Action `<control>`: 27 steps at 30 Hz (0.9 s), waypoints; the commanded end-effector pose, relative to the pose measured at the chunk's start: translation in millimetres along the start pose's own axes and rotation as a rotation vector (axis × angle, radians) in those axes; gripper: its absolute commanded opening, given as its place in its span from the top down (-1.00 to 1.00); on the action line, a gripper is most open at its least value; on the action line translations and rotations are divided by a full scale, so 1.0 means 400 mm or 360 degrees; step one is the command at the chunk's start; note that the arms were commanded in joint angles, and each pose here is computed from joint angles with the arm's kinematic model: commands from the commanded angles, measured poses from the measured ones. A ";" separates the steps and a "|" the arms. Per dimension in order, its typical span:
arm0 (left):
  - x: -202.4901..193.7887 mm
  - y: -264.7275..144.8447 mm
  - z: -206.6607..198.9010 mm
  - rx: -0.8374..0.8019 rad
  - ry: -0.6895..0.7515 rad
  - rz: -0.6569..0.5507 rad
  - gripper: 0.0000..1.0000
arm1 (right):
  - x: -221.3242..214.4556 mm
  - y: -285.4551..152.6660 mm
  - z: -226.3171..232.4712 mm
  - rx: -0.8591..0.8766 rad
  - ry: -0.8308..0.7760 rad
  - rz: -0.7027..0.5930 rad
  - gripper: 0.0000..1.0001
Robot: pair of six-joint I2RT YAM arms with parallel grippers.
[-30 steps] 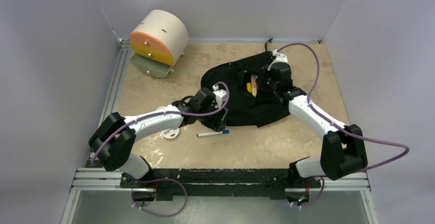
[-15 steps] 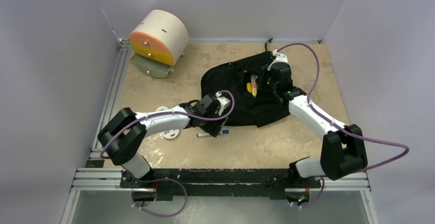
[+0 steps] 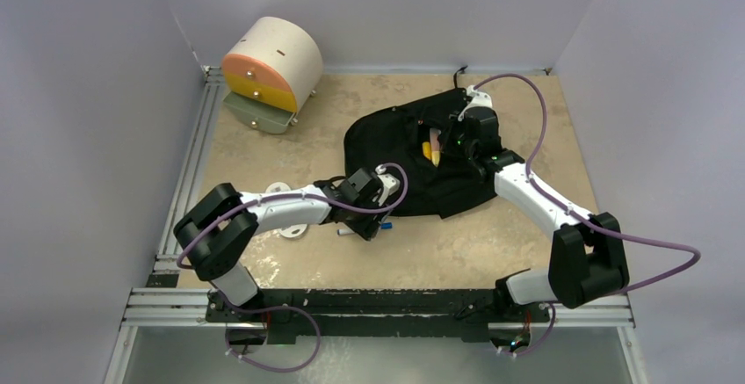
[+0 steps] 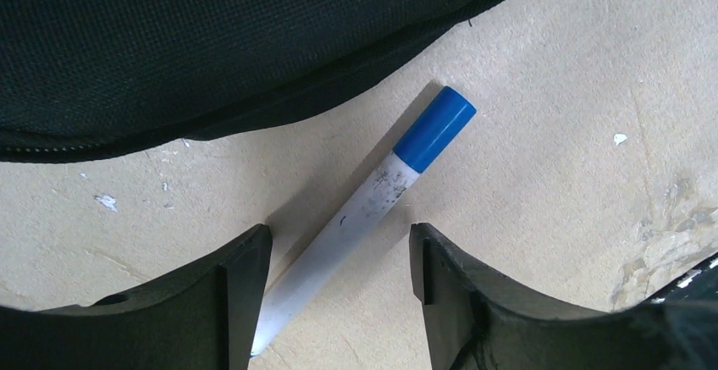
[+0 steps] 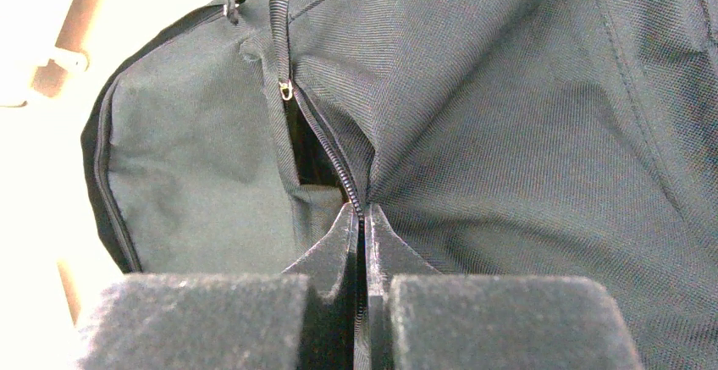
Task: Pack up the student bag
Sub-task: Pick up the stationery from the center of the board.
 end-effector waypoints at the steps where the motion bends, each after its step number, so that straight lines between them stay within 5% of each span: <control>1: -0.005 0.009 -0.014 -0.0002 0.0042 0.0045 -0.15 | 0.016 -0.006 0.048 0.0137 0.0015 -0.0019 1.00; 17: -0.010 0.018 -0.058 -0.0048 0.0094 0.0067 0.92 | 0.015 -0.009 0.048 0.0138 0.0017 -0.0015 1.00; 27: 0.031 -0.024 -0.187 -0.0425 0.0408 -0.0081 1.00 | 0.011 -0.004 0.047 0.0140 0.0022 -0.0009 1.00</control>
Point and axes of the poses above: each gripper's point midway between its finger pads, its own y axis out along the fingers, its own z axis along the line the jaws close on, x = y × z, the point moved 4 cm from there along -y, back along the fingers, and after that the axes turned 15 degrees about y, right-handed, at the moved point
